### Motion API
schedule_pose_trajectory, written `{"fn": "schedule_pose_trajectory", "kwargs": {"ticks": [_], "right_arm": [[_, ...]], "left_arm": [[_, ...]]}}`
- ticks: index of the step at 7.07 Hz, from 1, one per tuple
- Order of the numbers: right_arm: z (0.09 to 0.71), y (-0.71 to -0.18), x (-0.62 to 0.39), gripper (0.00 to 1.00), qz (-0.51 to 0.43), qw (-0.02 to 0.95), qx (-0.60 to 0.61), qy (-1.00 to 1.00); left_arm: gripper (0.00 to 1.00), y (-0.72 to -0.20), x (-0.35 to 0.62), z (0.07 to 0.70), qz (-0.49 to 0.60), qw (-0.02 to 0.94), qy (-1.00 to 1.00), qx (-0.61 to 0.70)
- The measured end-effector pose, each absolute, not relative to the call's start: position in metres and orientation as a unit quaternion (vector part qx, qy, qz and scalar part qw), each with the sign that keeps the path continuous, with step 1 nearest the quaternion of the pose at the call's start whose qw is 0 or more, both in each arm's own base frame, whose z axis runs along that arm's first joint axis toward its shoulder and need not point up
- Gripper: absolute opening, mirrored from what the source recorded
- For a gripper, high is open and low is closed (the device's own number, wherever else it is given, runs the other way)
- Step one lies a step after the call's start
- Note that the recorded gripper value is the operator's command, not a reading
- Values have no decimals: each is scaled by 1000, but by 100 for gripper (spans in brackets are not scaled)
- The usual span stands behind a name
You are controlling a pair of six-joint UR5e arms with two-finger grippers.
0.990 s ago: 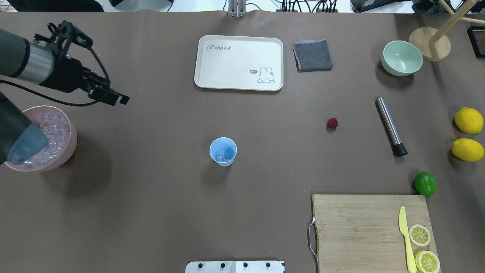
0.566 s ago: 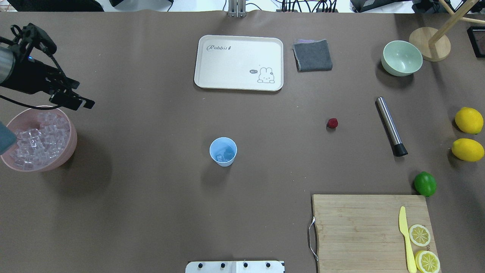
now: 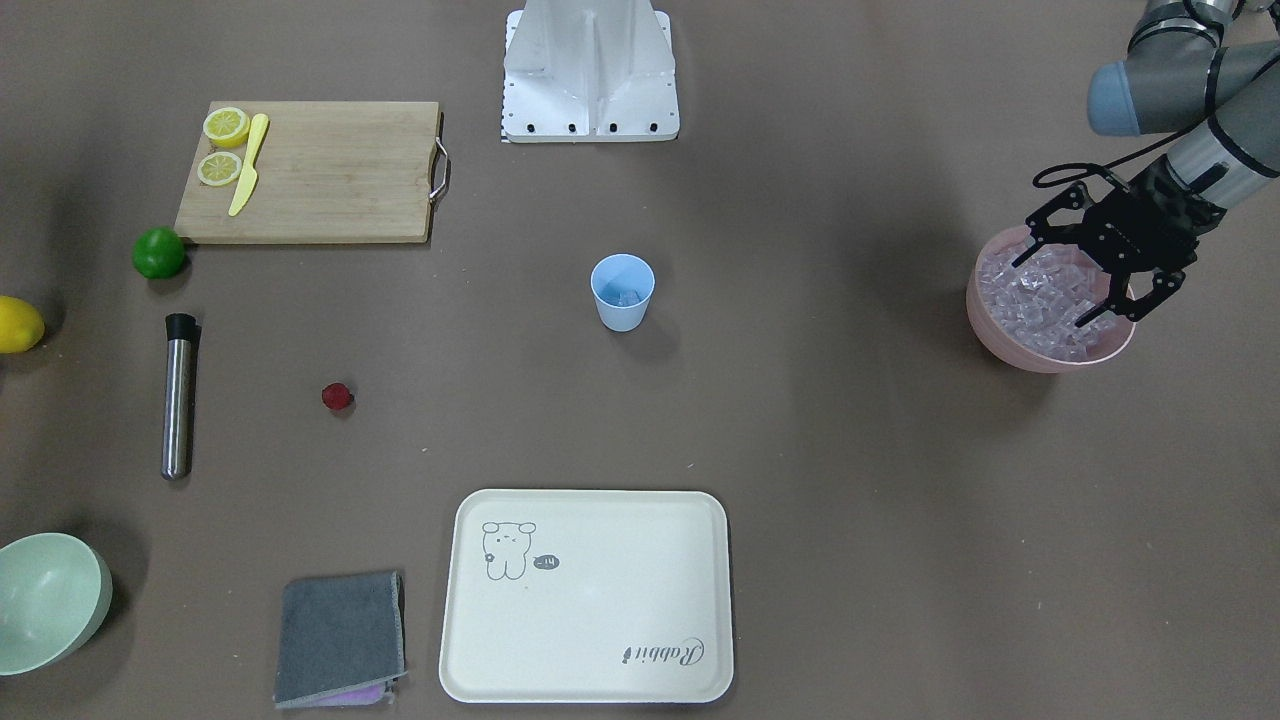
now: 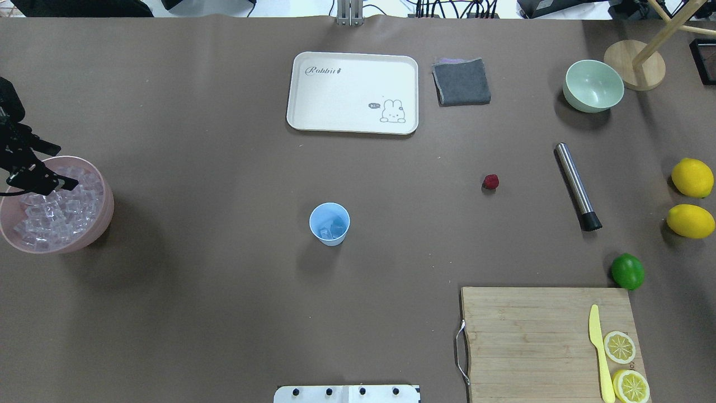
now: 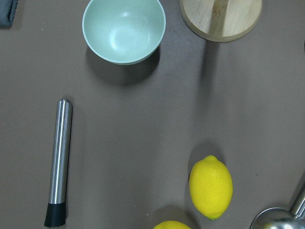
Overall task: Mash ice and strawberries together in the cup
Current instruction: 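Close the left gripper on a third ice cube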
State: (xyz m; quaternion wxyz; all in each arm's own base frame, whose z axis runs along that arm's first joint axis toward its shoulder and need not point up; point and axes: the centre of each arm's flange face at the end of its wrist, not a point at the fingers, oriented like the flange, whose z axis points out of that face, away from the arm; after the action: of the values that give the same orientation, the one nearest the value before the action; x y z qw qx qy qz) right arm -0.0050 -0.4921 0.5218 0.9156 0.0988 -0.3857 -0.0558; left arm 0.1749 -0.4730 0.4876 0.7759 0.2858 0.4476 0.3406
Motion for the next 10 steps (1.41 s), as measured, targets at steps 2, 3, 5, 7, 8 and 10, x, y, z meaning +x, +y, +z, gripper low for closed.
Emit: {"fn": "schedule_pose_trajectory", "kwargs": {"ticks": [2,3,5,7,8,10], "right_arm": [[524,-491,-4,100,-55,917,98,-384],[525,-490,-4,100,-55,917,98,-383],[525,-490,-4,100,-55,917,98,-382],[524,-490,-4,100,-55,917,99,-382],[524,-489,-4,100,-55,917,99,-382],[524,-489,-3,100,-55,917,99,-382]], "left_arm": [[96,-468,175,508,340,783,444,271],[90,-465,177,518,342,786,442,263],[90,-458,190,532,352,787,444,246],[90,-451,205,538,363,784,447,232],[89,-448,209,542,366,784,447,227],[87,-440,213,550,370,784,448,217]]}}
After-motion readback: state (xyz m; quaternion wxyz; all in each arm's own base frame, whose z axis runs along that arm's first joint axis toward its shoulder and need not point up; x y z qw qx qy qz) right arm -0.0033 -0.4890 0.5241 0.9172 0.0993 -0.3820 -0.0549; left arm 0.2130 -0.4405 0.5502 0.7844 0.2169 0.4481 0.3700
